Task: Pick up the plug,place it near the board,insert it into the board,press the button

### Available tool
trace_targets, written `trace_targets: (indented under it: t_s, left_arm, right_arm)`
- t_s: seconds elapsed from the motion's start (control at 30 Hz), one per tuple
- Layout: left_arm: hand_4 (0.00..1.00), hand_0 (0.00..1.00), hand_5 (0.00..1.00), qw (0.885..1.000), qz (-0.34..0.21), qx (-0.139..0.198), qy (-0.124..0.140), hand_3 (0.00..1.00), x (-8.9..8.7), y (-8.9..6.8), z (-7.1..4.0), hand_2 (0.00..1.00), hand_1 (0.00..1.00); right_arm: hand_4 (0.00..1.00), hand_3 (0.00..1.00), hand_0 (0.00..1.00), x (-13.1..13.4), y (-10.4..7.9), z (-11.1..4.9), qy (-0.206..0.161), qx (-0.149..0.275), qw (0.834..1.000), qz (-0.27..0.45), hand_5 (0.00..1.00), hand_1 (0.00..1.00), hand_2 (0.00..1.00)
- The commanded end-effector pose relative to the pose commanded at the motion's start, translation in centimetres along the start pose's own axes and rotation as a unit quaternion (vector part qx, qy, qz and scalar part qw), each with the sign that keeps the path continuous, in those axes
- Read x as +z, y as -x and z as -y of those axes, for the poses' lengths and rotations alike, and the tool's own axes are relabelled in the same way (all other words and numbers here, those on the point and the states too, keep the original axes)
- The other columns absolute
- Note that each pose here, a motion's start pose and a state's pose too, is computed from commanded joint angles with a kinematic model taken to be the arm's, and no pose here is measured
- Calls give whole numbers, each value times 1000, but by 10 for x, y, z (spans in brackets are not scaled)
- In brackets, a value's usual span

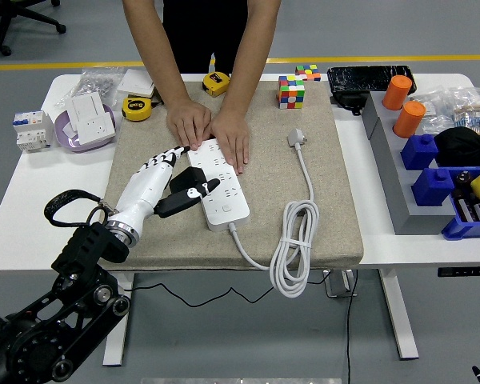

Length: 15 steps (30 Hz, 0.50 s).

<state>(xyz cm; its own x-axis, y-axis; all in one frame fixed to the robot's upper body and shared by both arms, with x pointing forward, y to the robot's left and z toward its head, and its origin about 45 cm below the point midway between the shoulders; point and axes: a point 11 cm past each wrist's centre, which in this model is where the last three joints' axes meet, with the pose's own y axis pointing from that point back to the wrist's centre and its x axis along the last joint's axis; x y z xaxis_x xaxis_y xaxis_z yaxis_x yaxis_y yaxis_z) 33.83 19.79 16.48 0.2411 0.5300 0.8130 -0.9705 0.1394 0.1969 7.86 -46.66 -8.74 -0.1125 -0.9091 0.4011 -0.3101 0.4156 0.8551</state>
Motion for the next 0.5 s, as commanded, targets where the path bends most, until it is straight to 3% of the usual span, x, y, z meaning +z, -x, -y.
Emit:
trace_targets:
  t_s: [0.17, 0.5]
  left_arm:
    - [998, 998, 998, 1000, 12, -15, -9, 945, -8, 7, 2, 998, 998]
    - [998, 998, 998, 999, 27, -37, -8, 943, -7, 18, 3, 998, 998]
  right_arm:
    - [998, 783, 959, -4, 0, 0, -4, -1, 1000, 1, 998, 837, 770]
    - [998, 783, 959, -3, -1, 0, -2, 1, 1000, 3, 998, 837, 770]
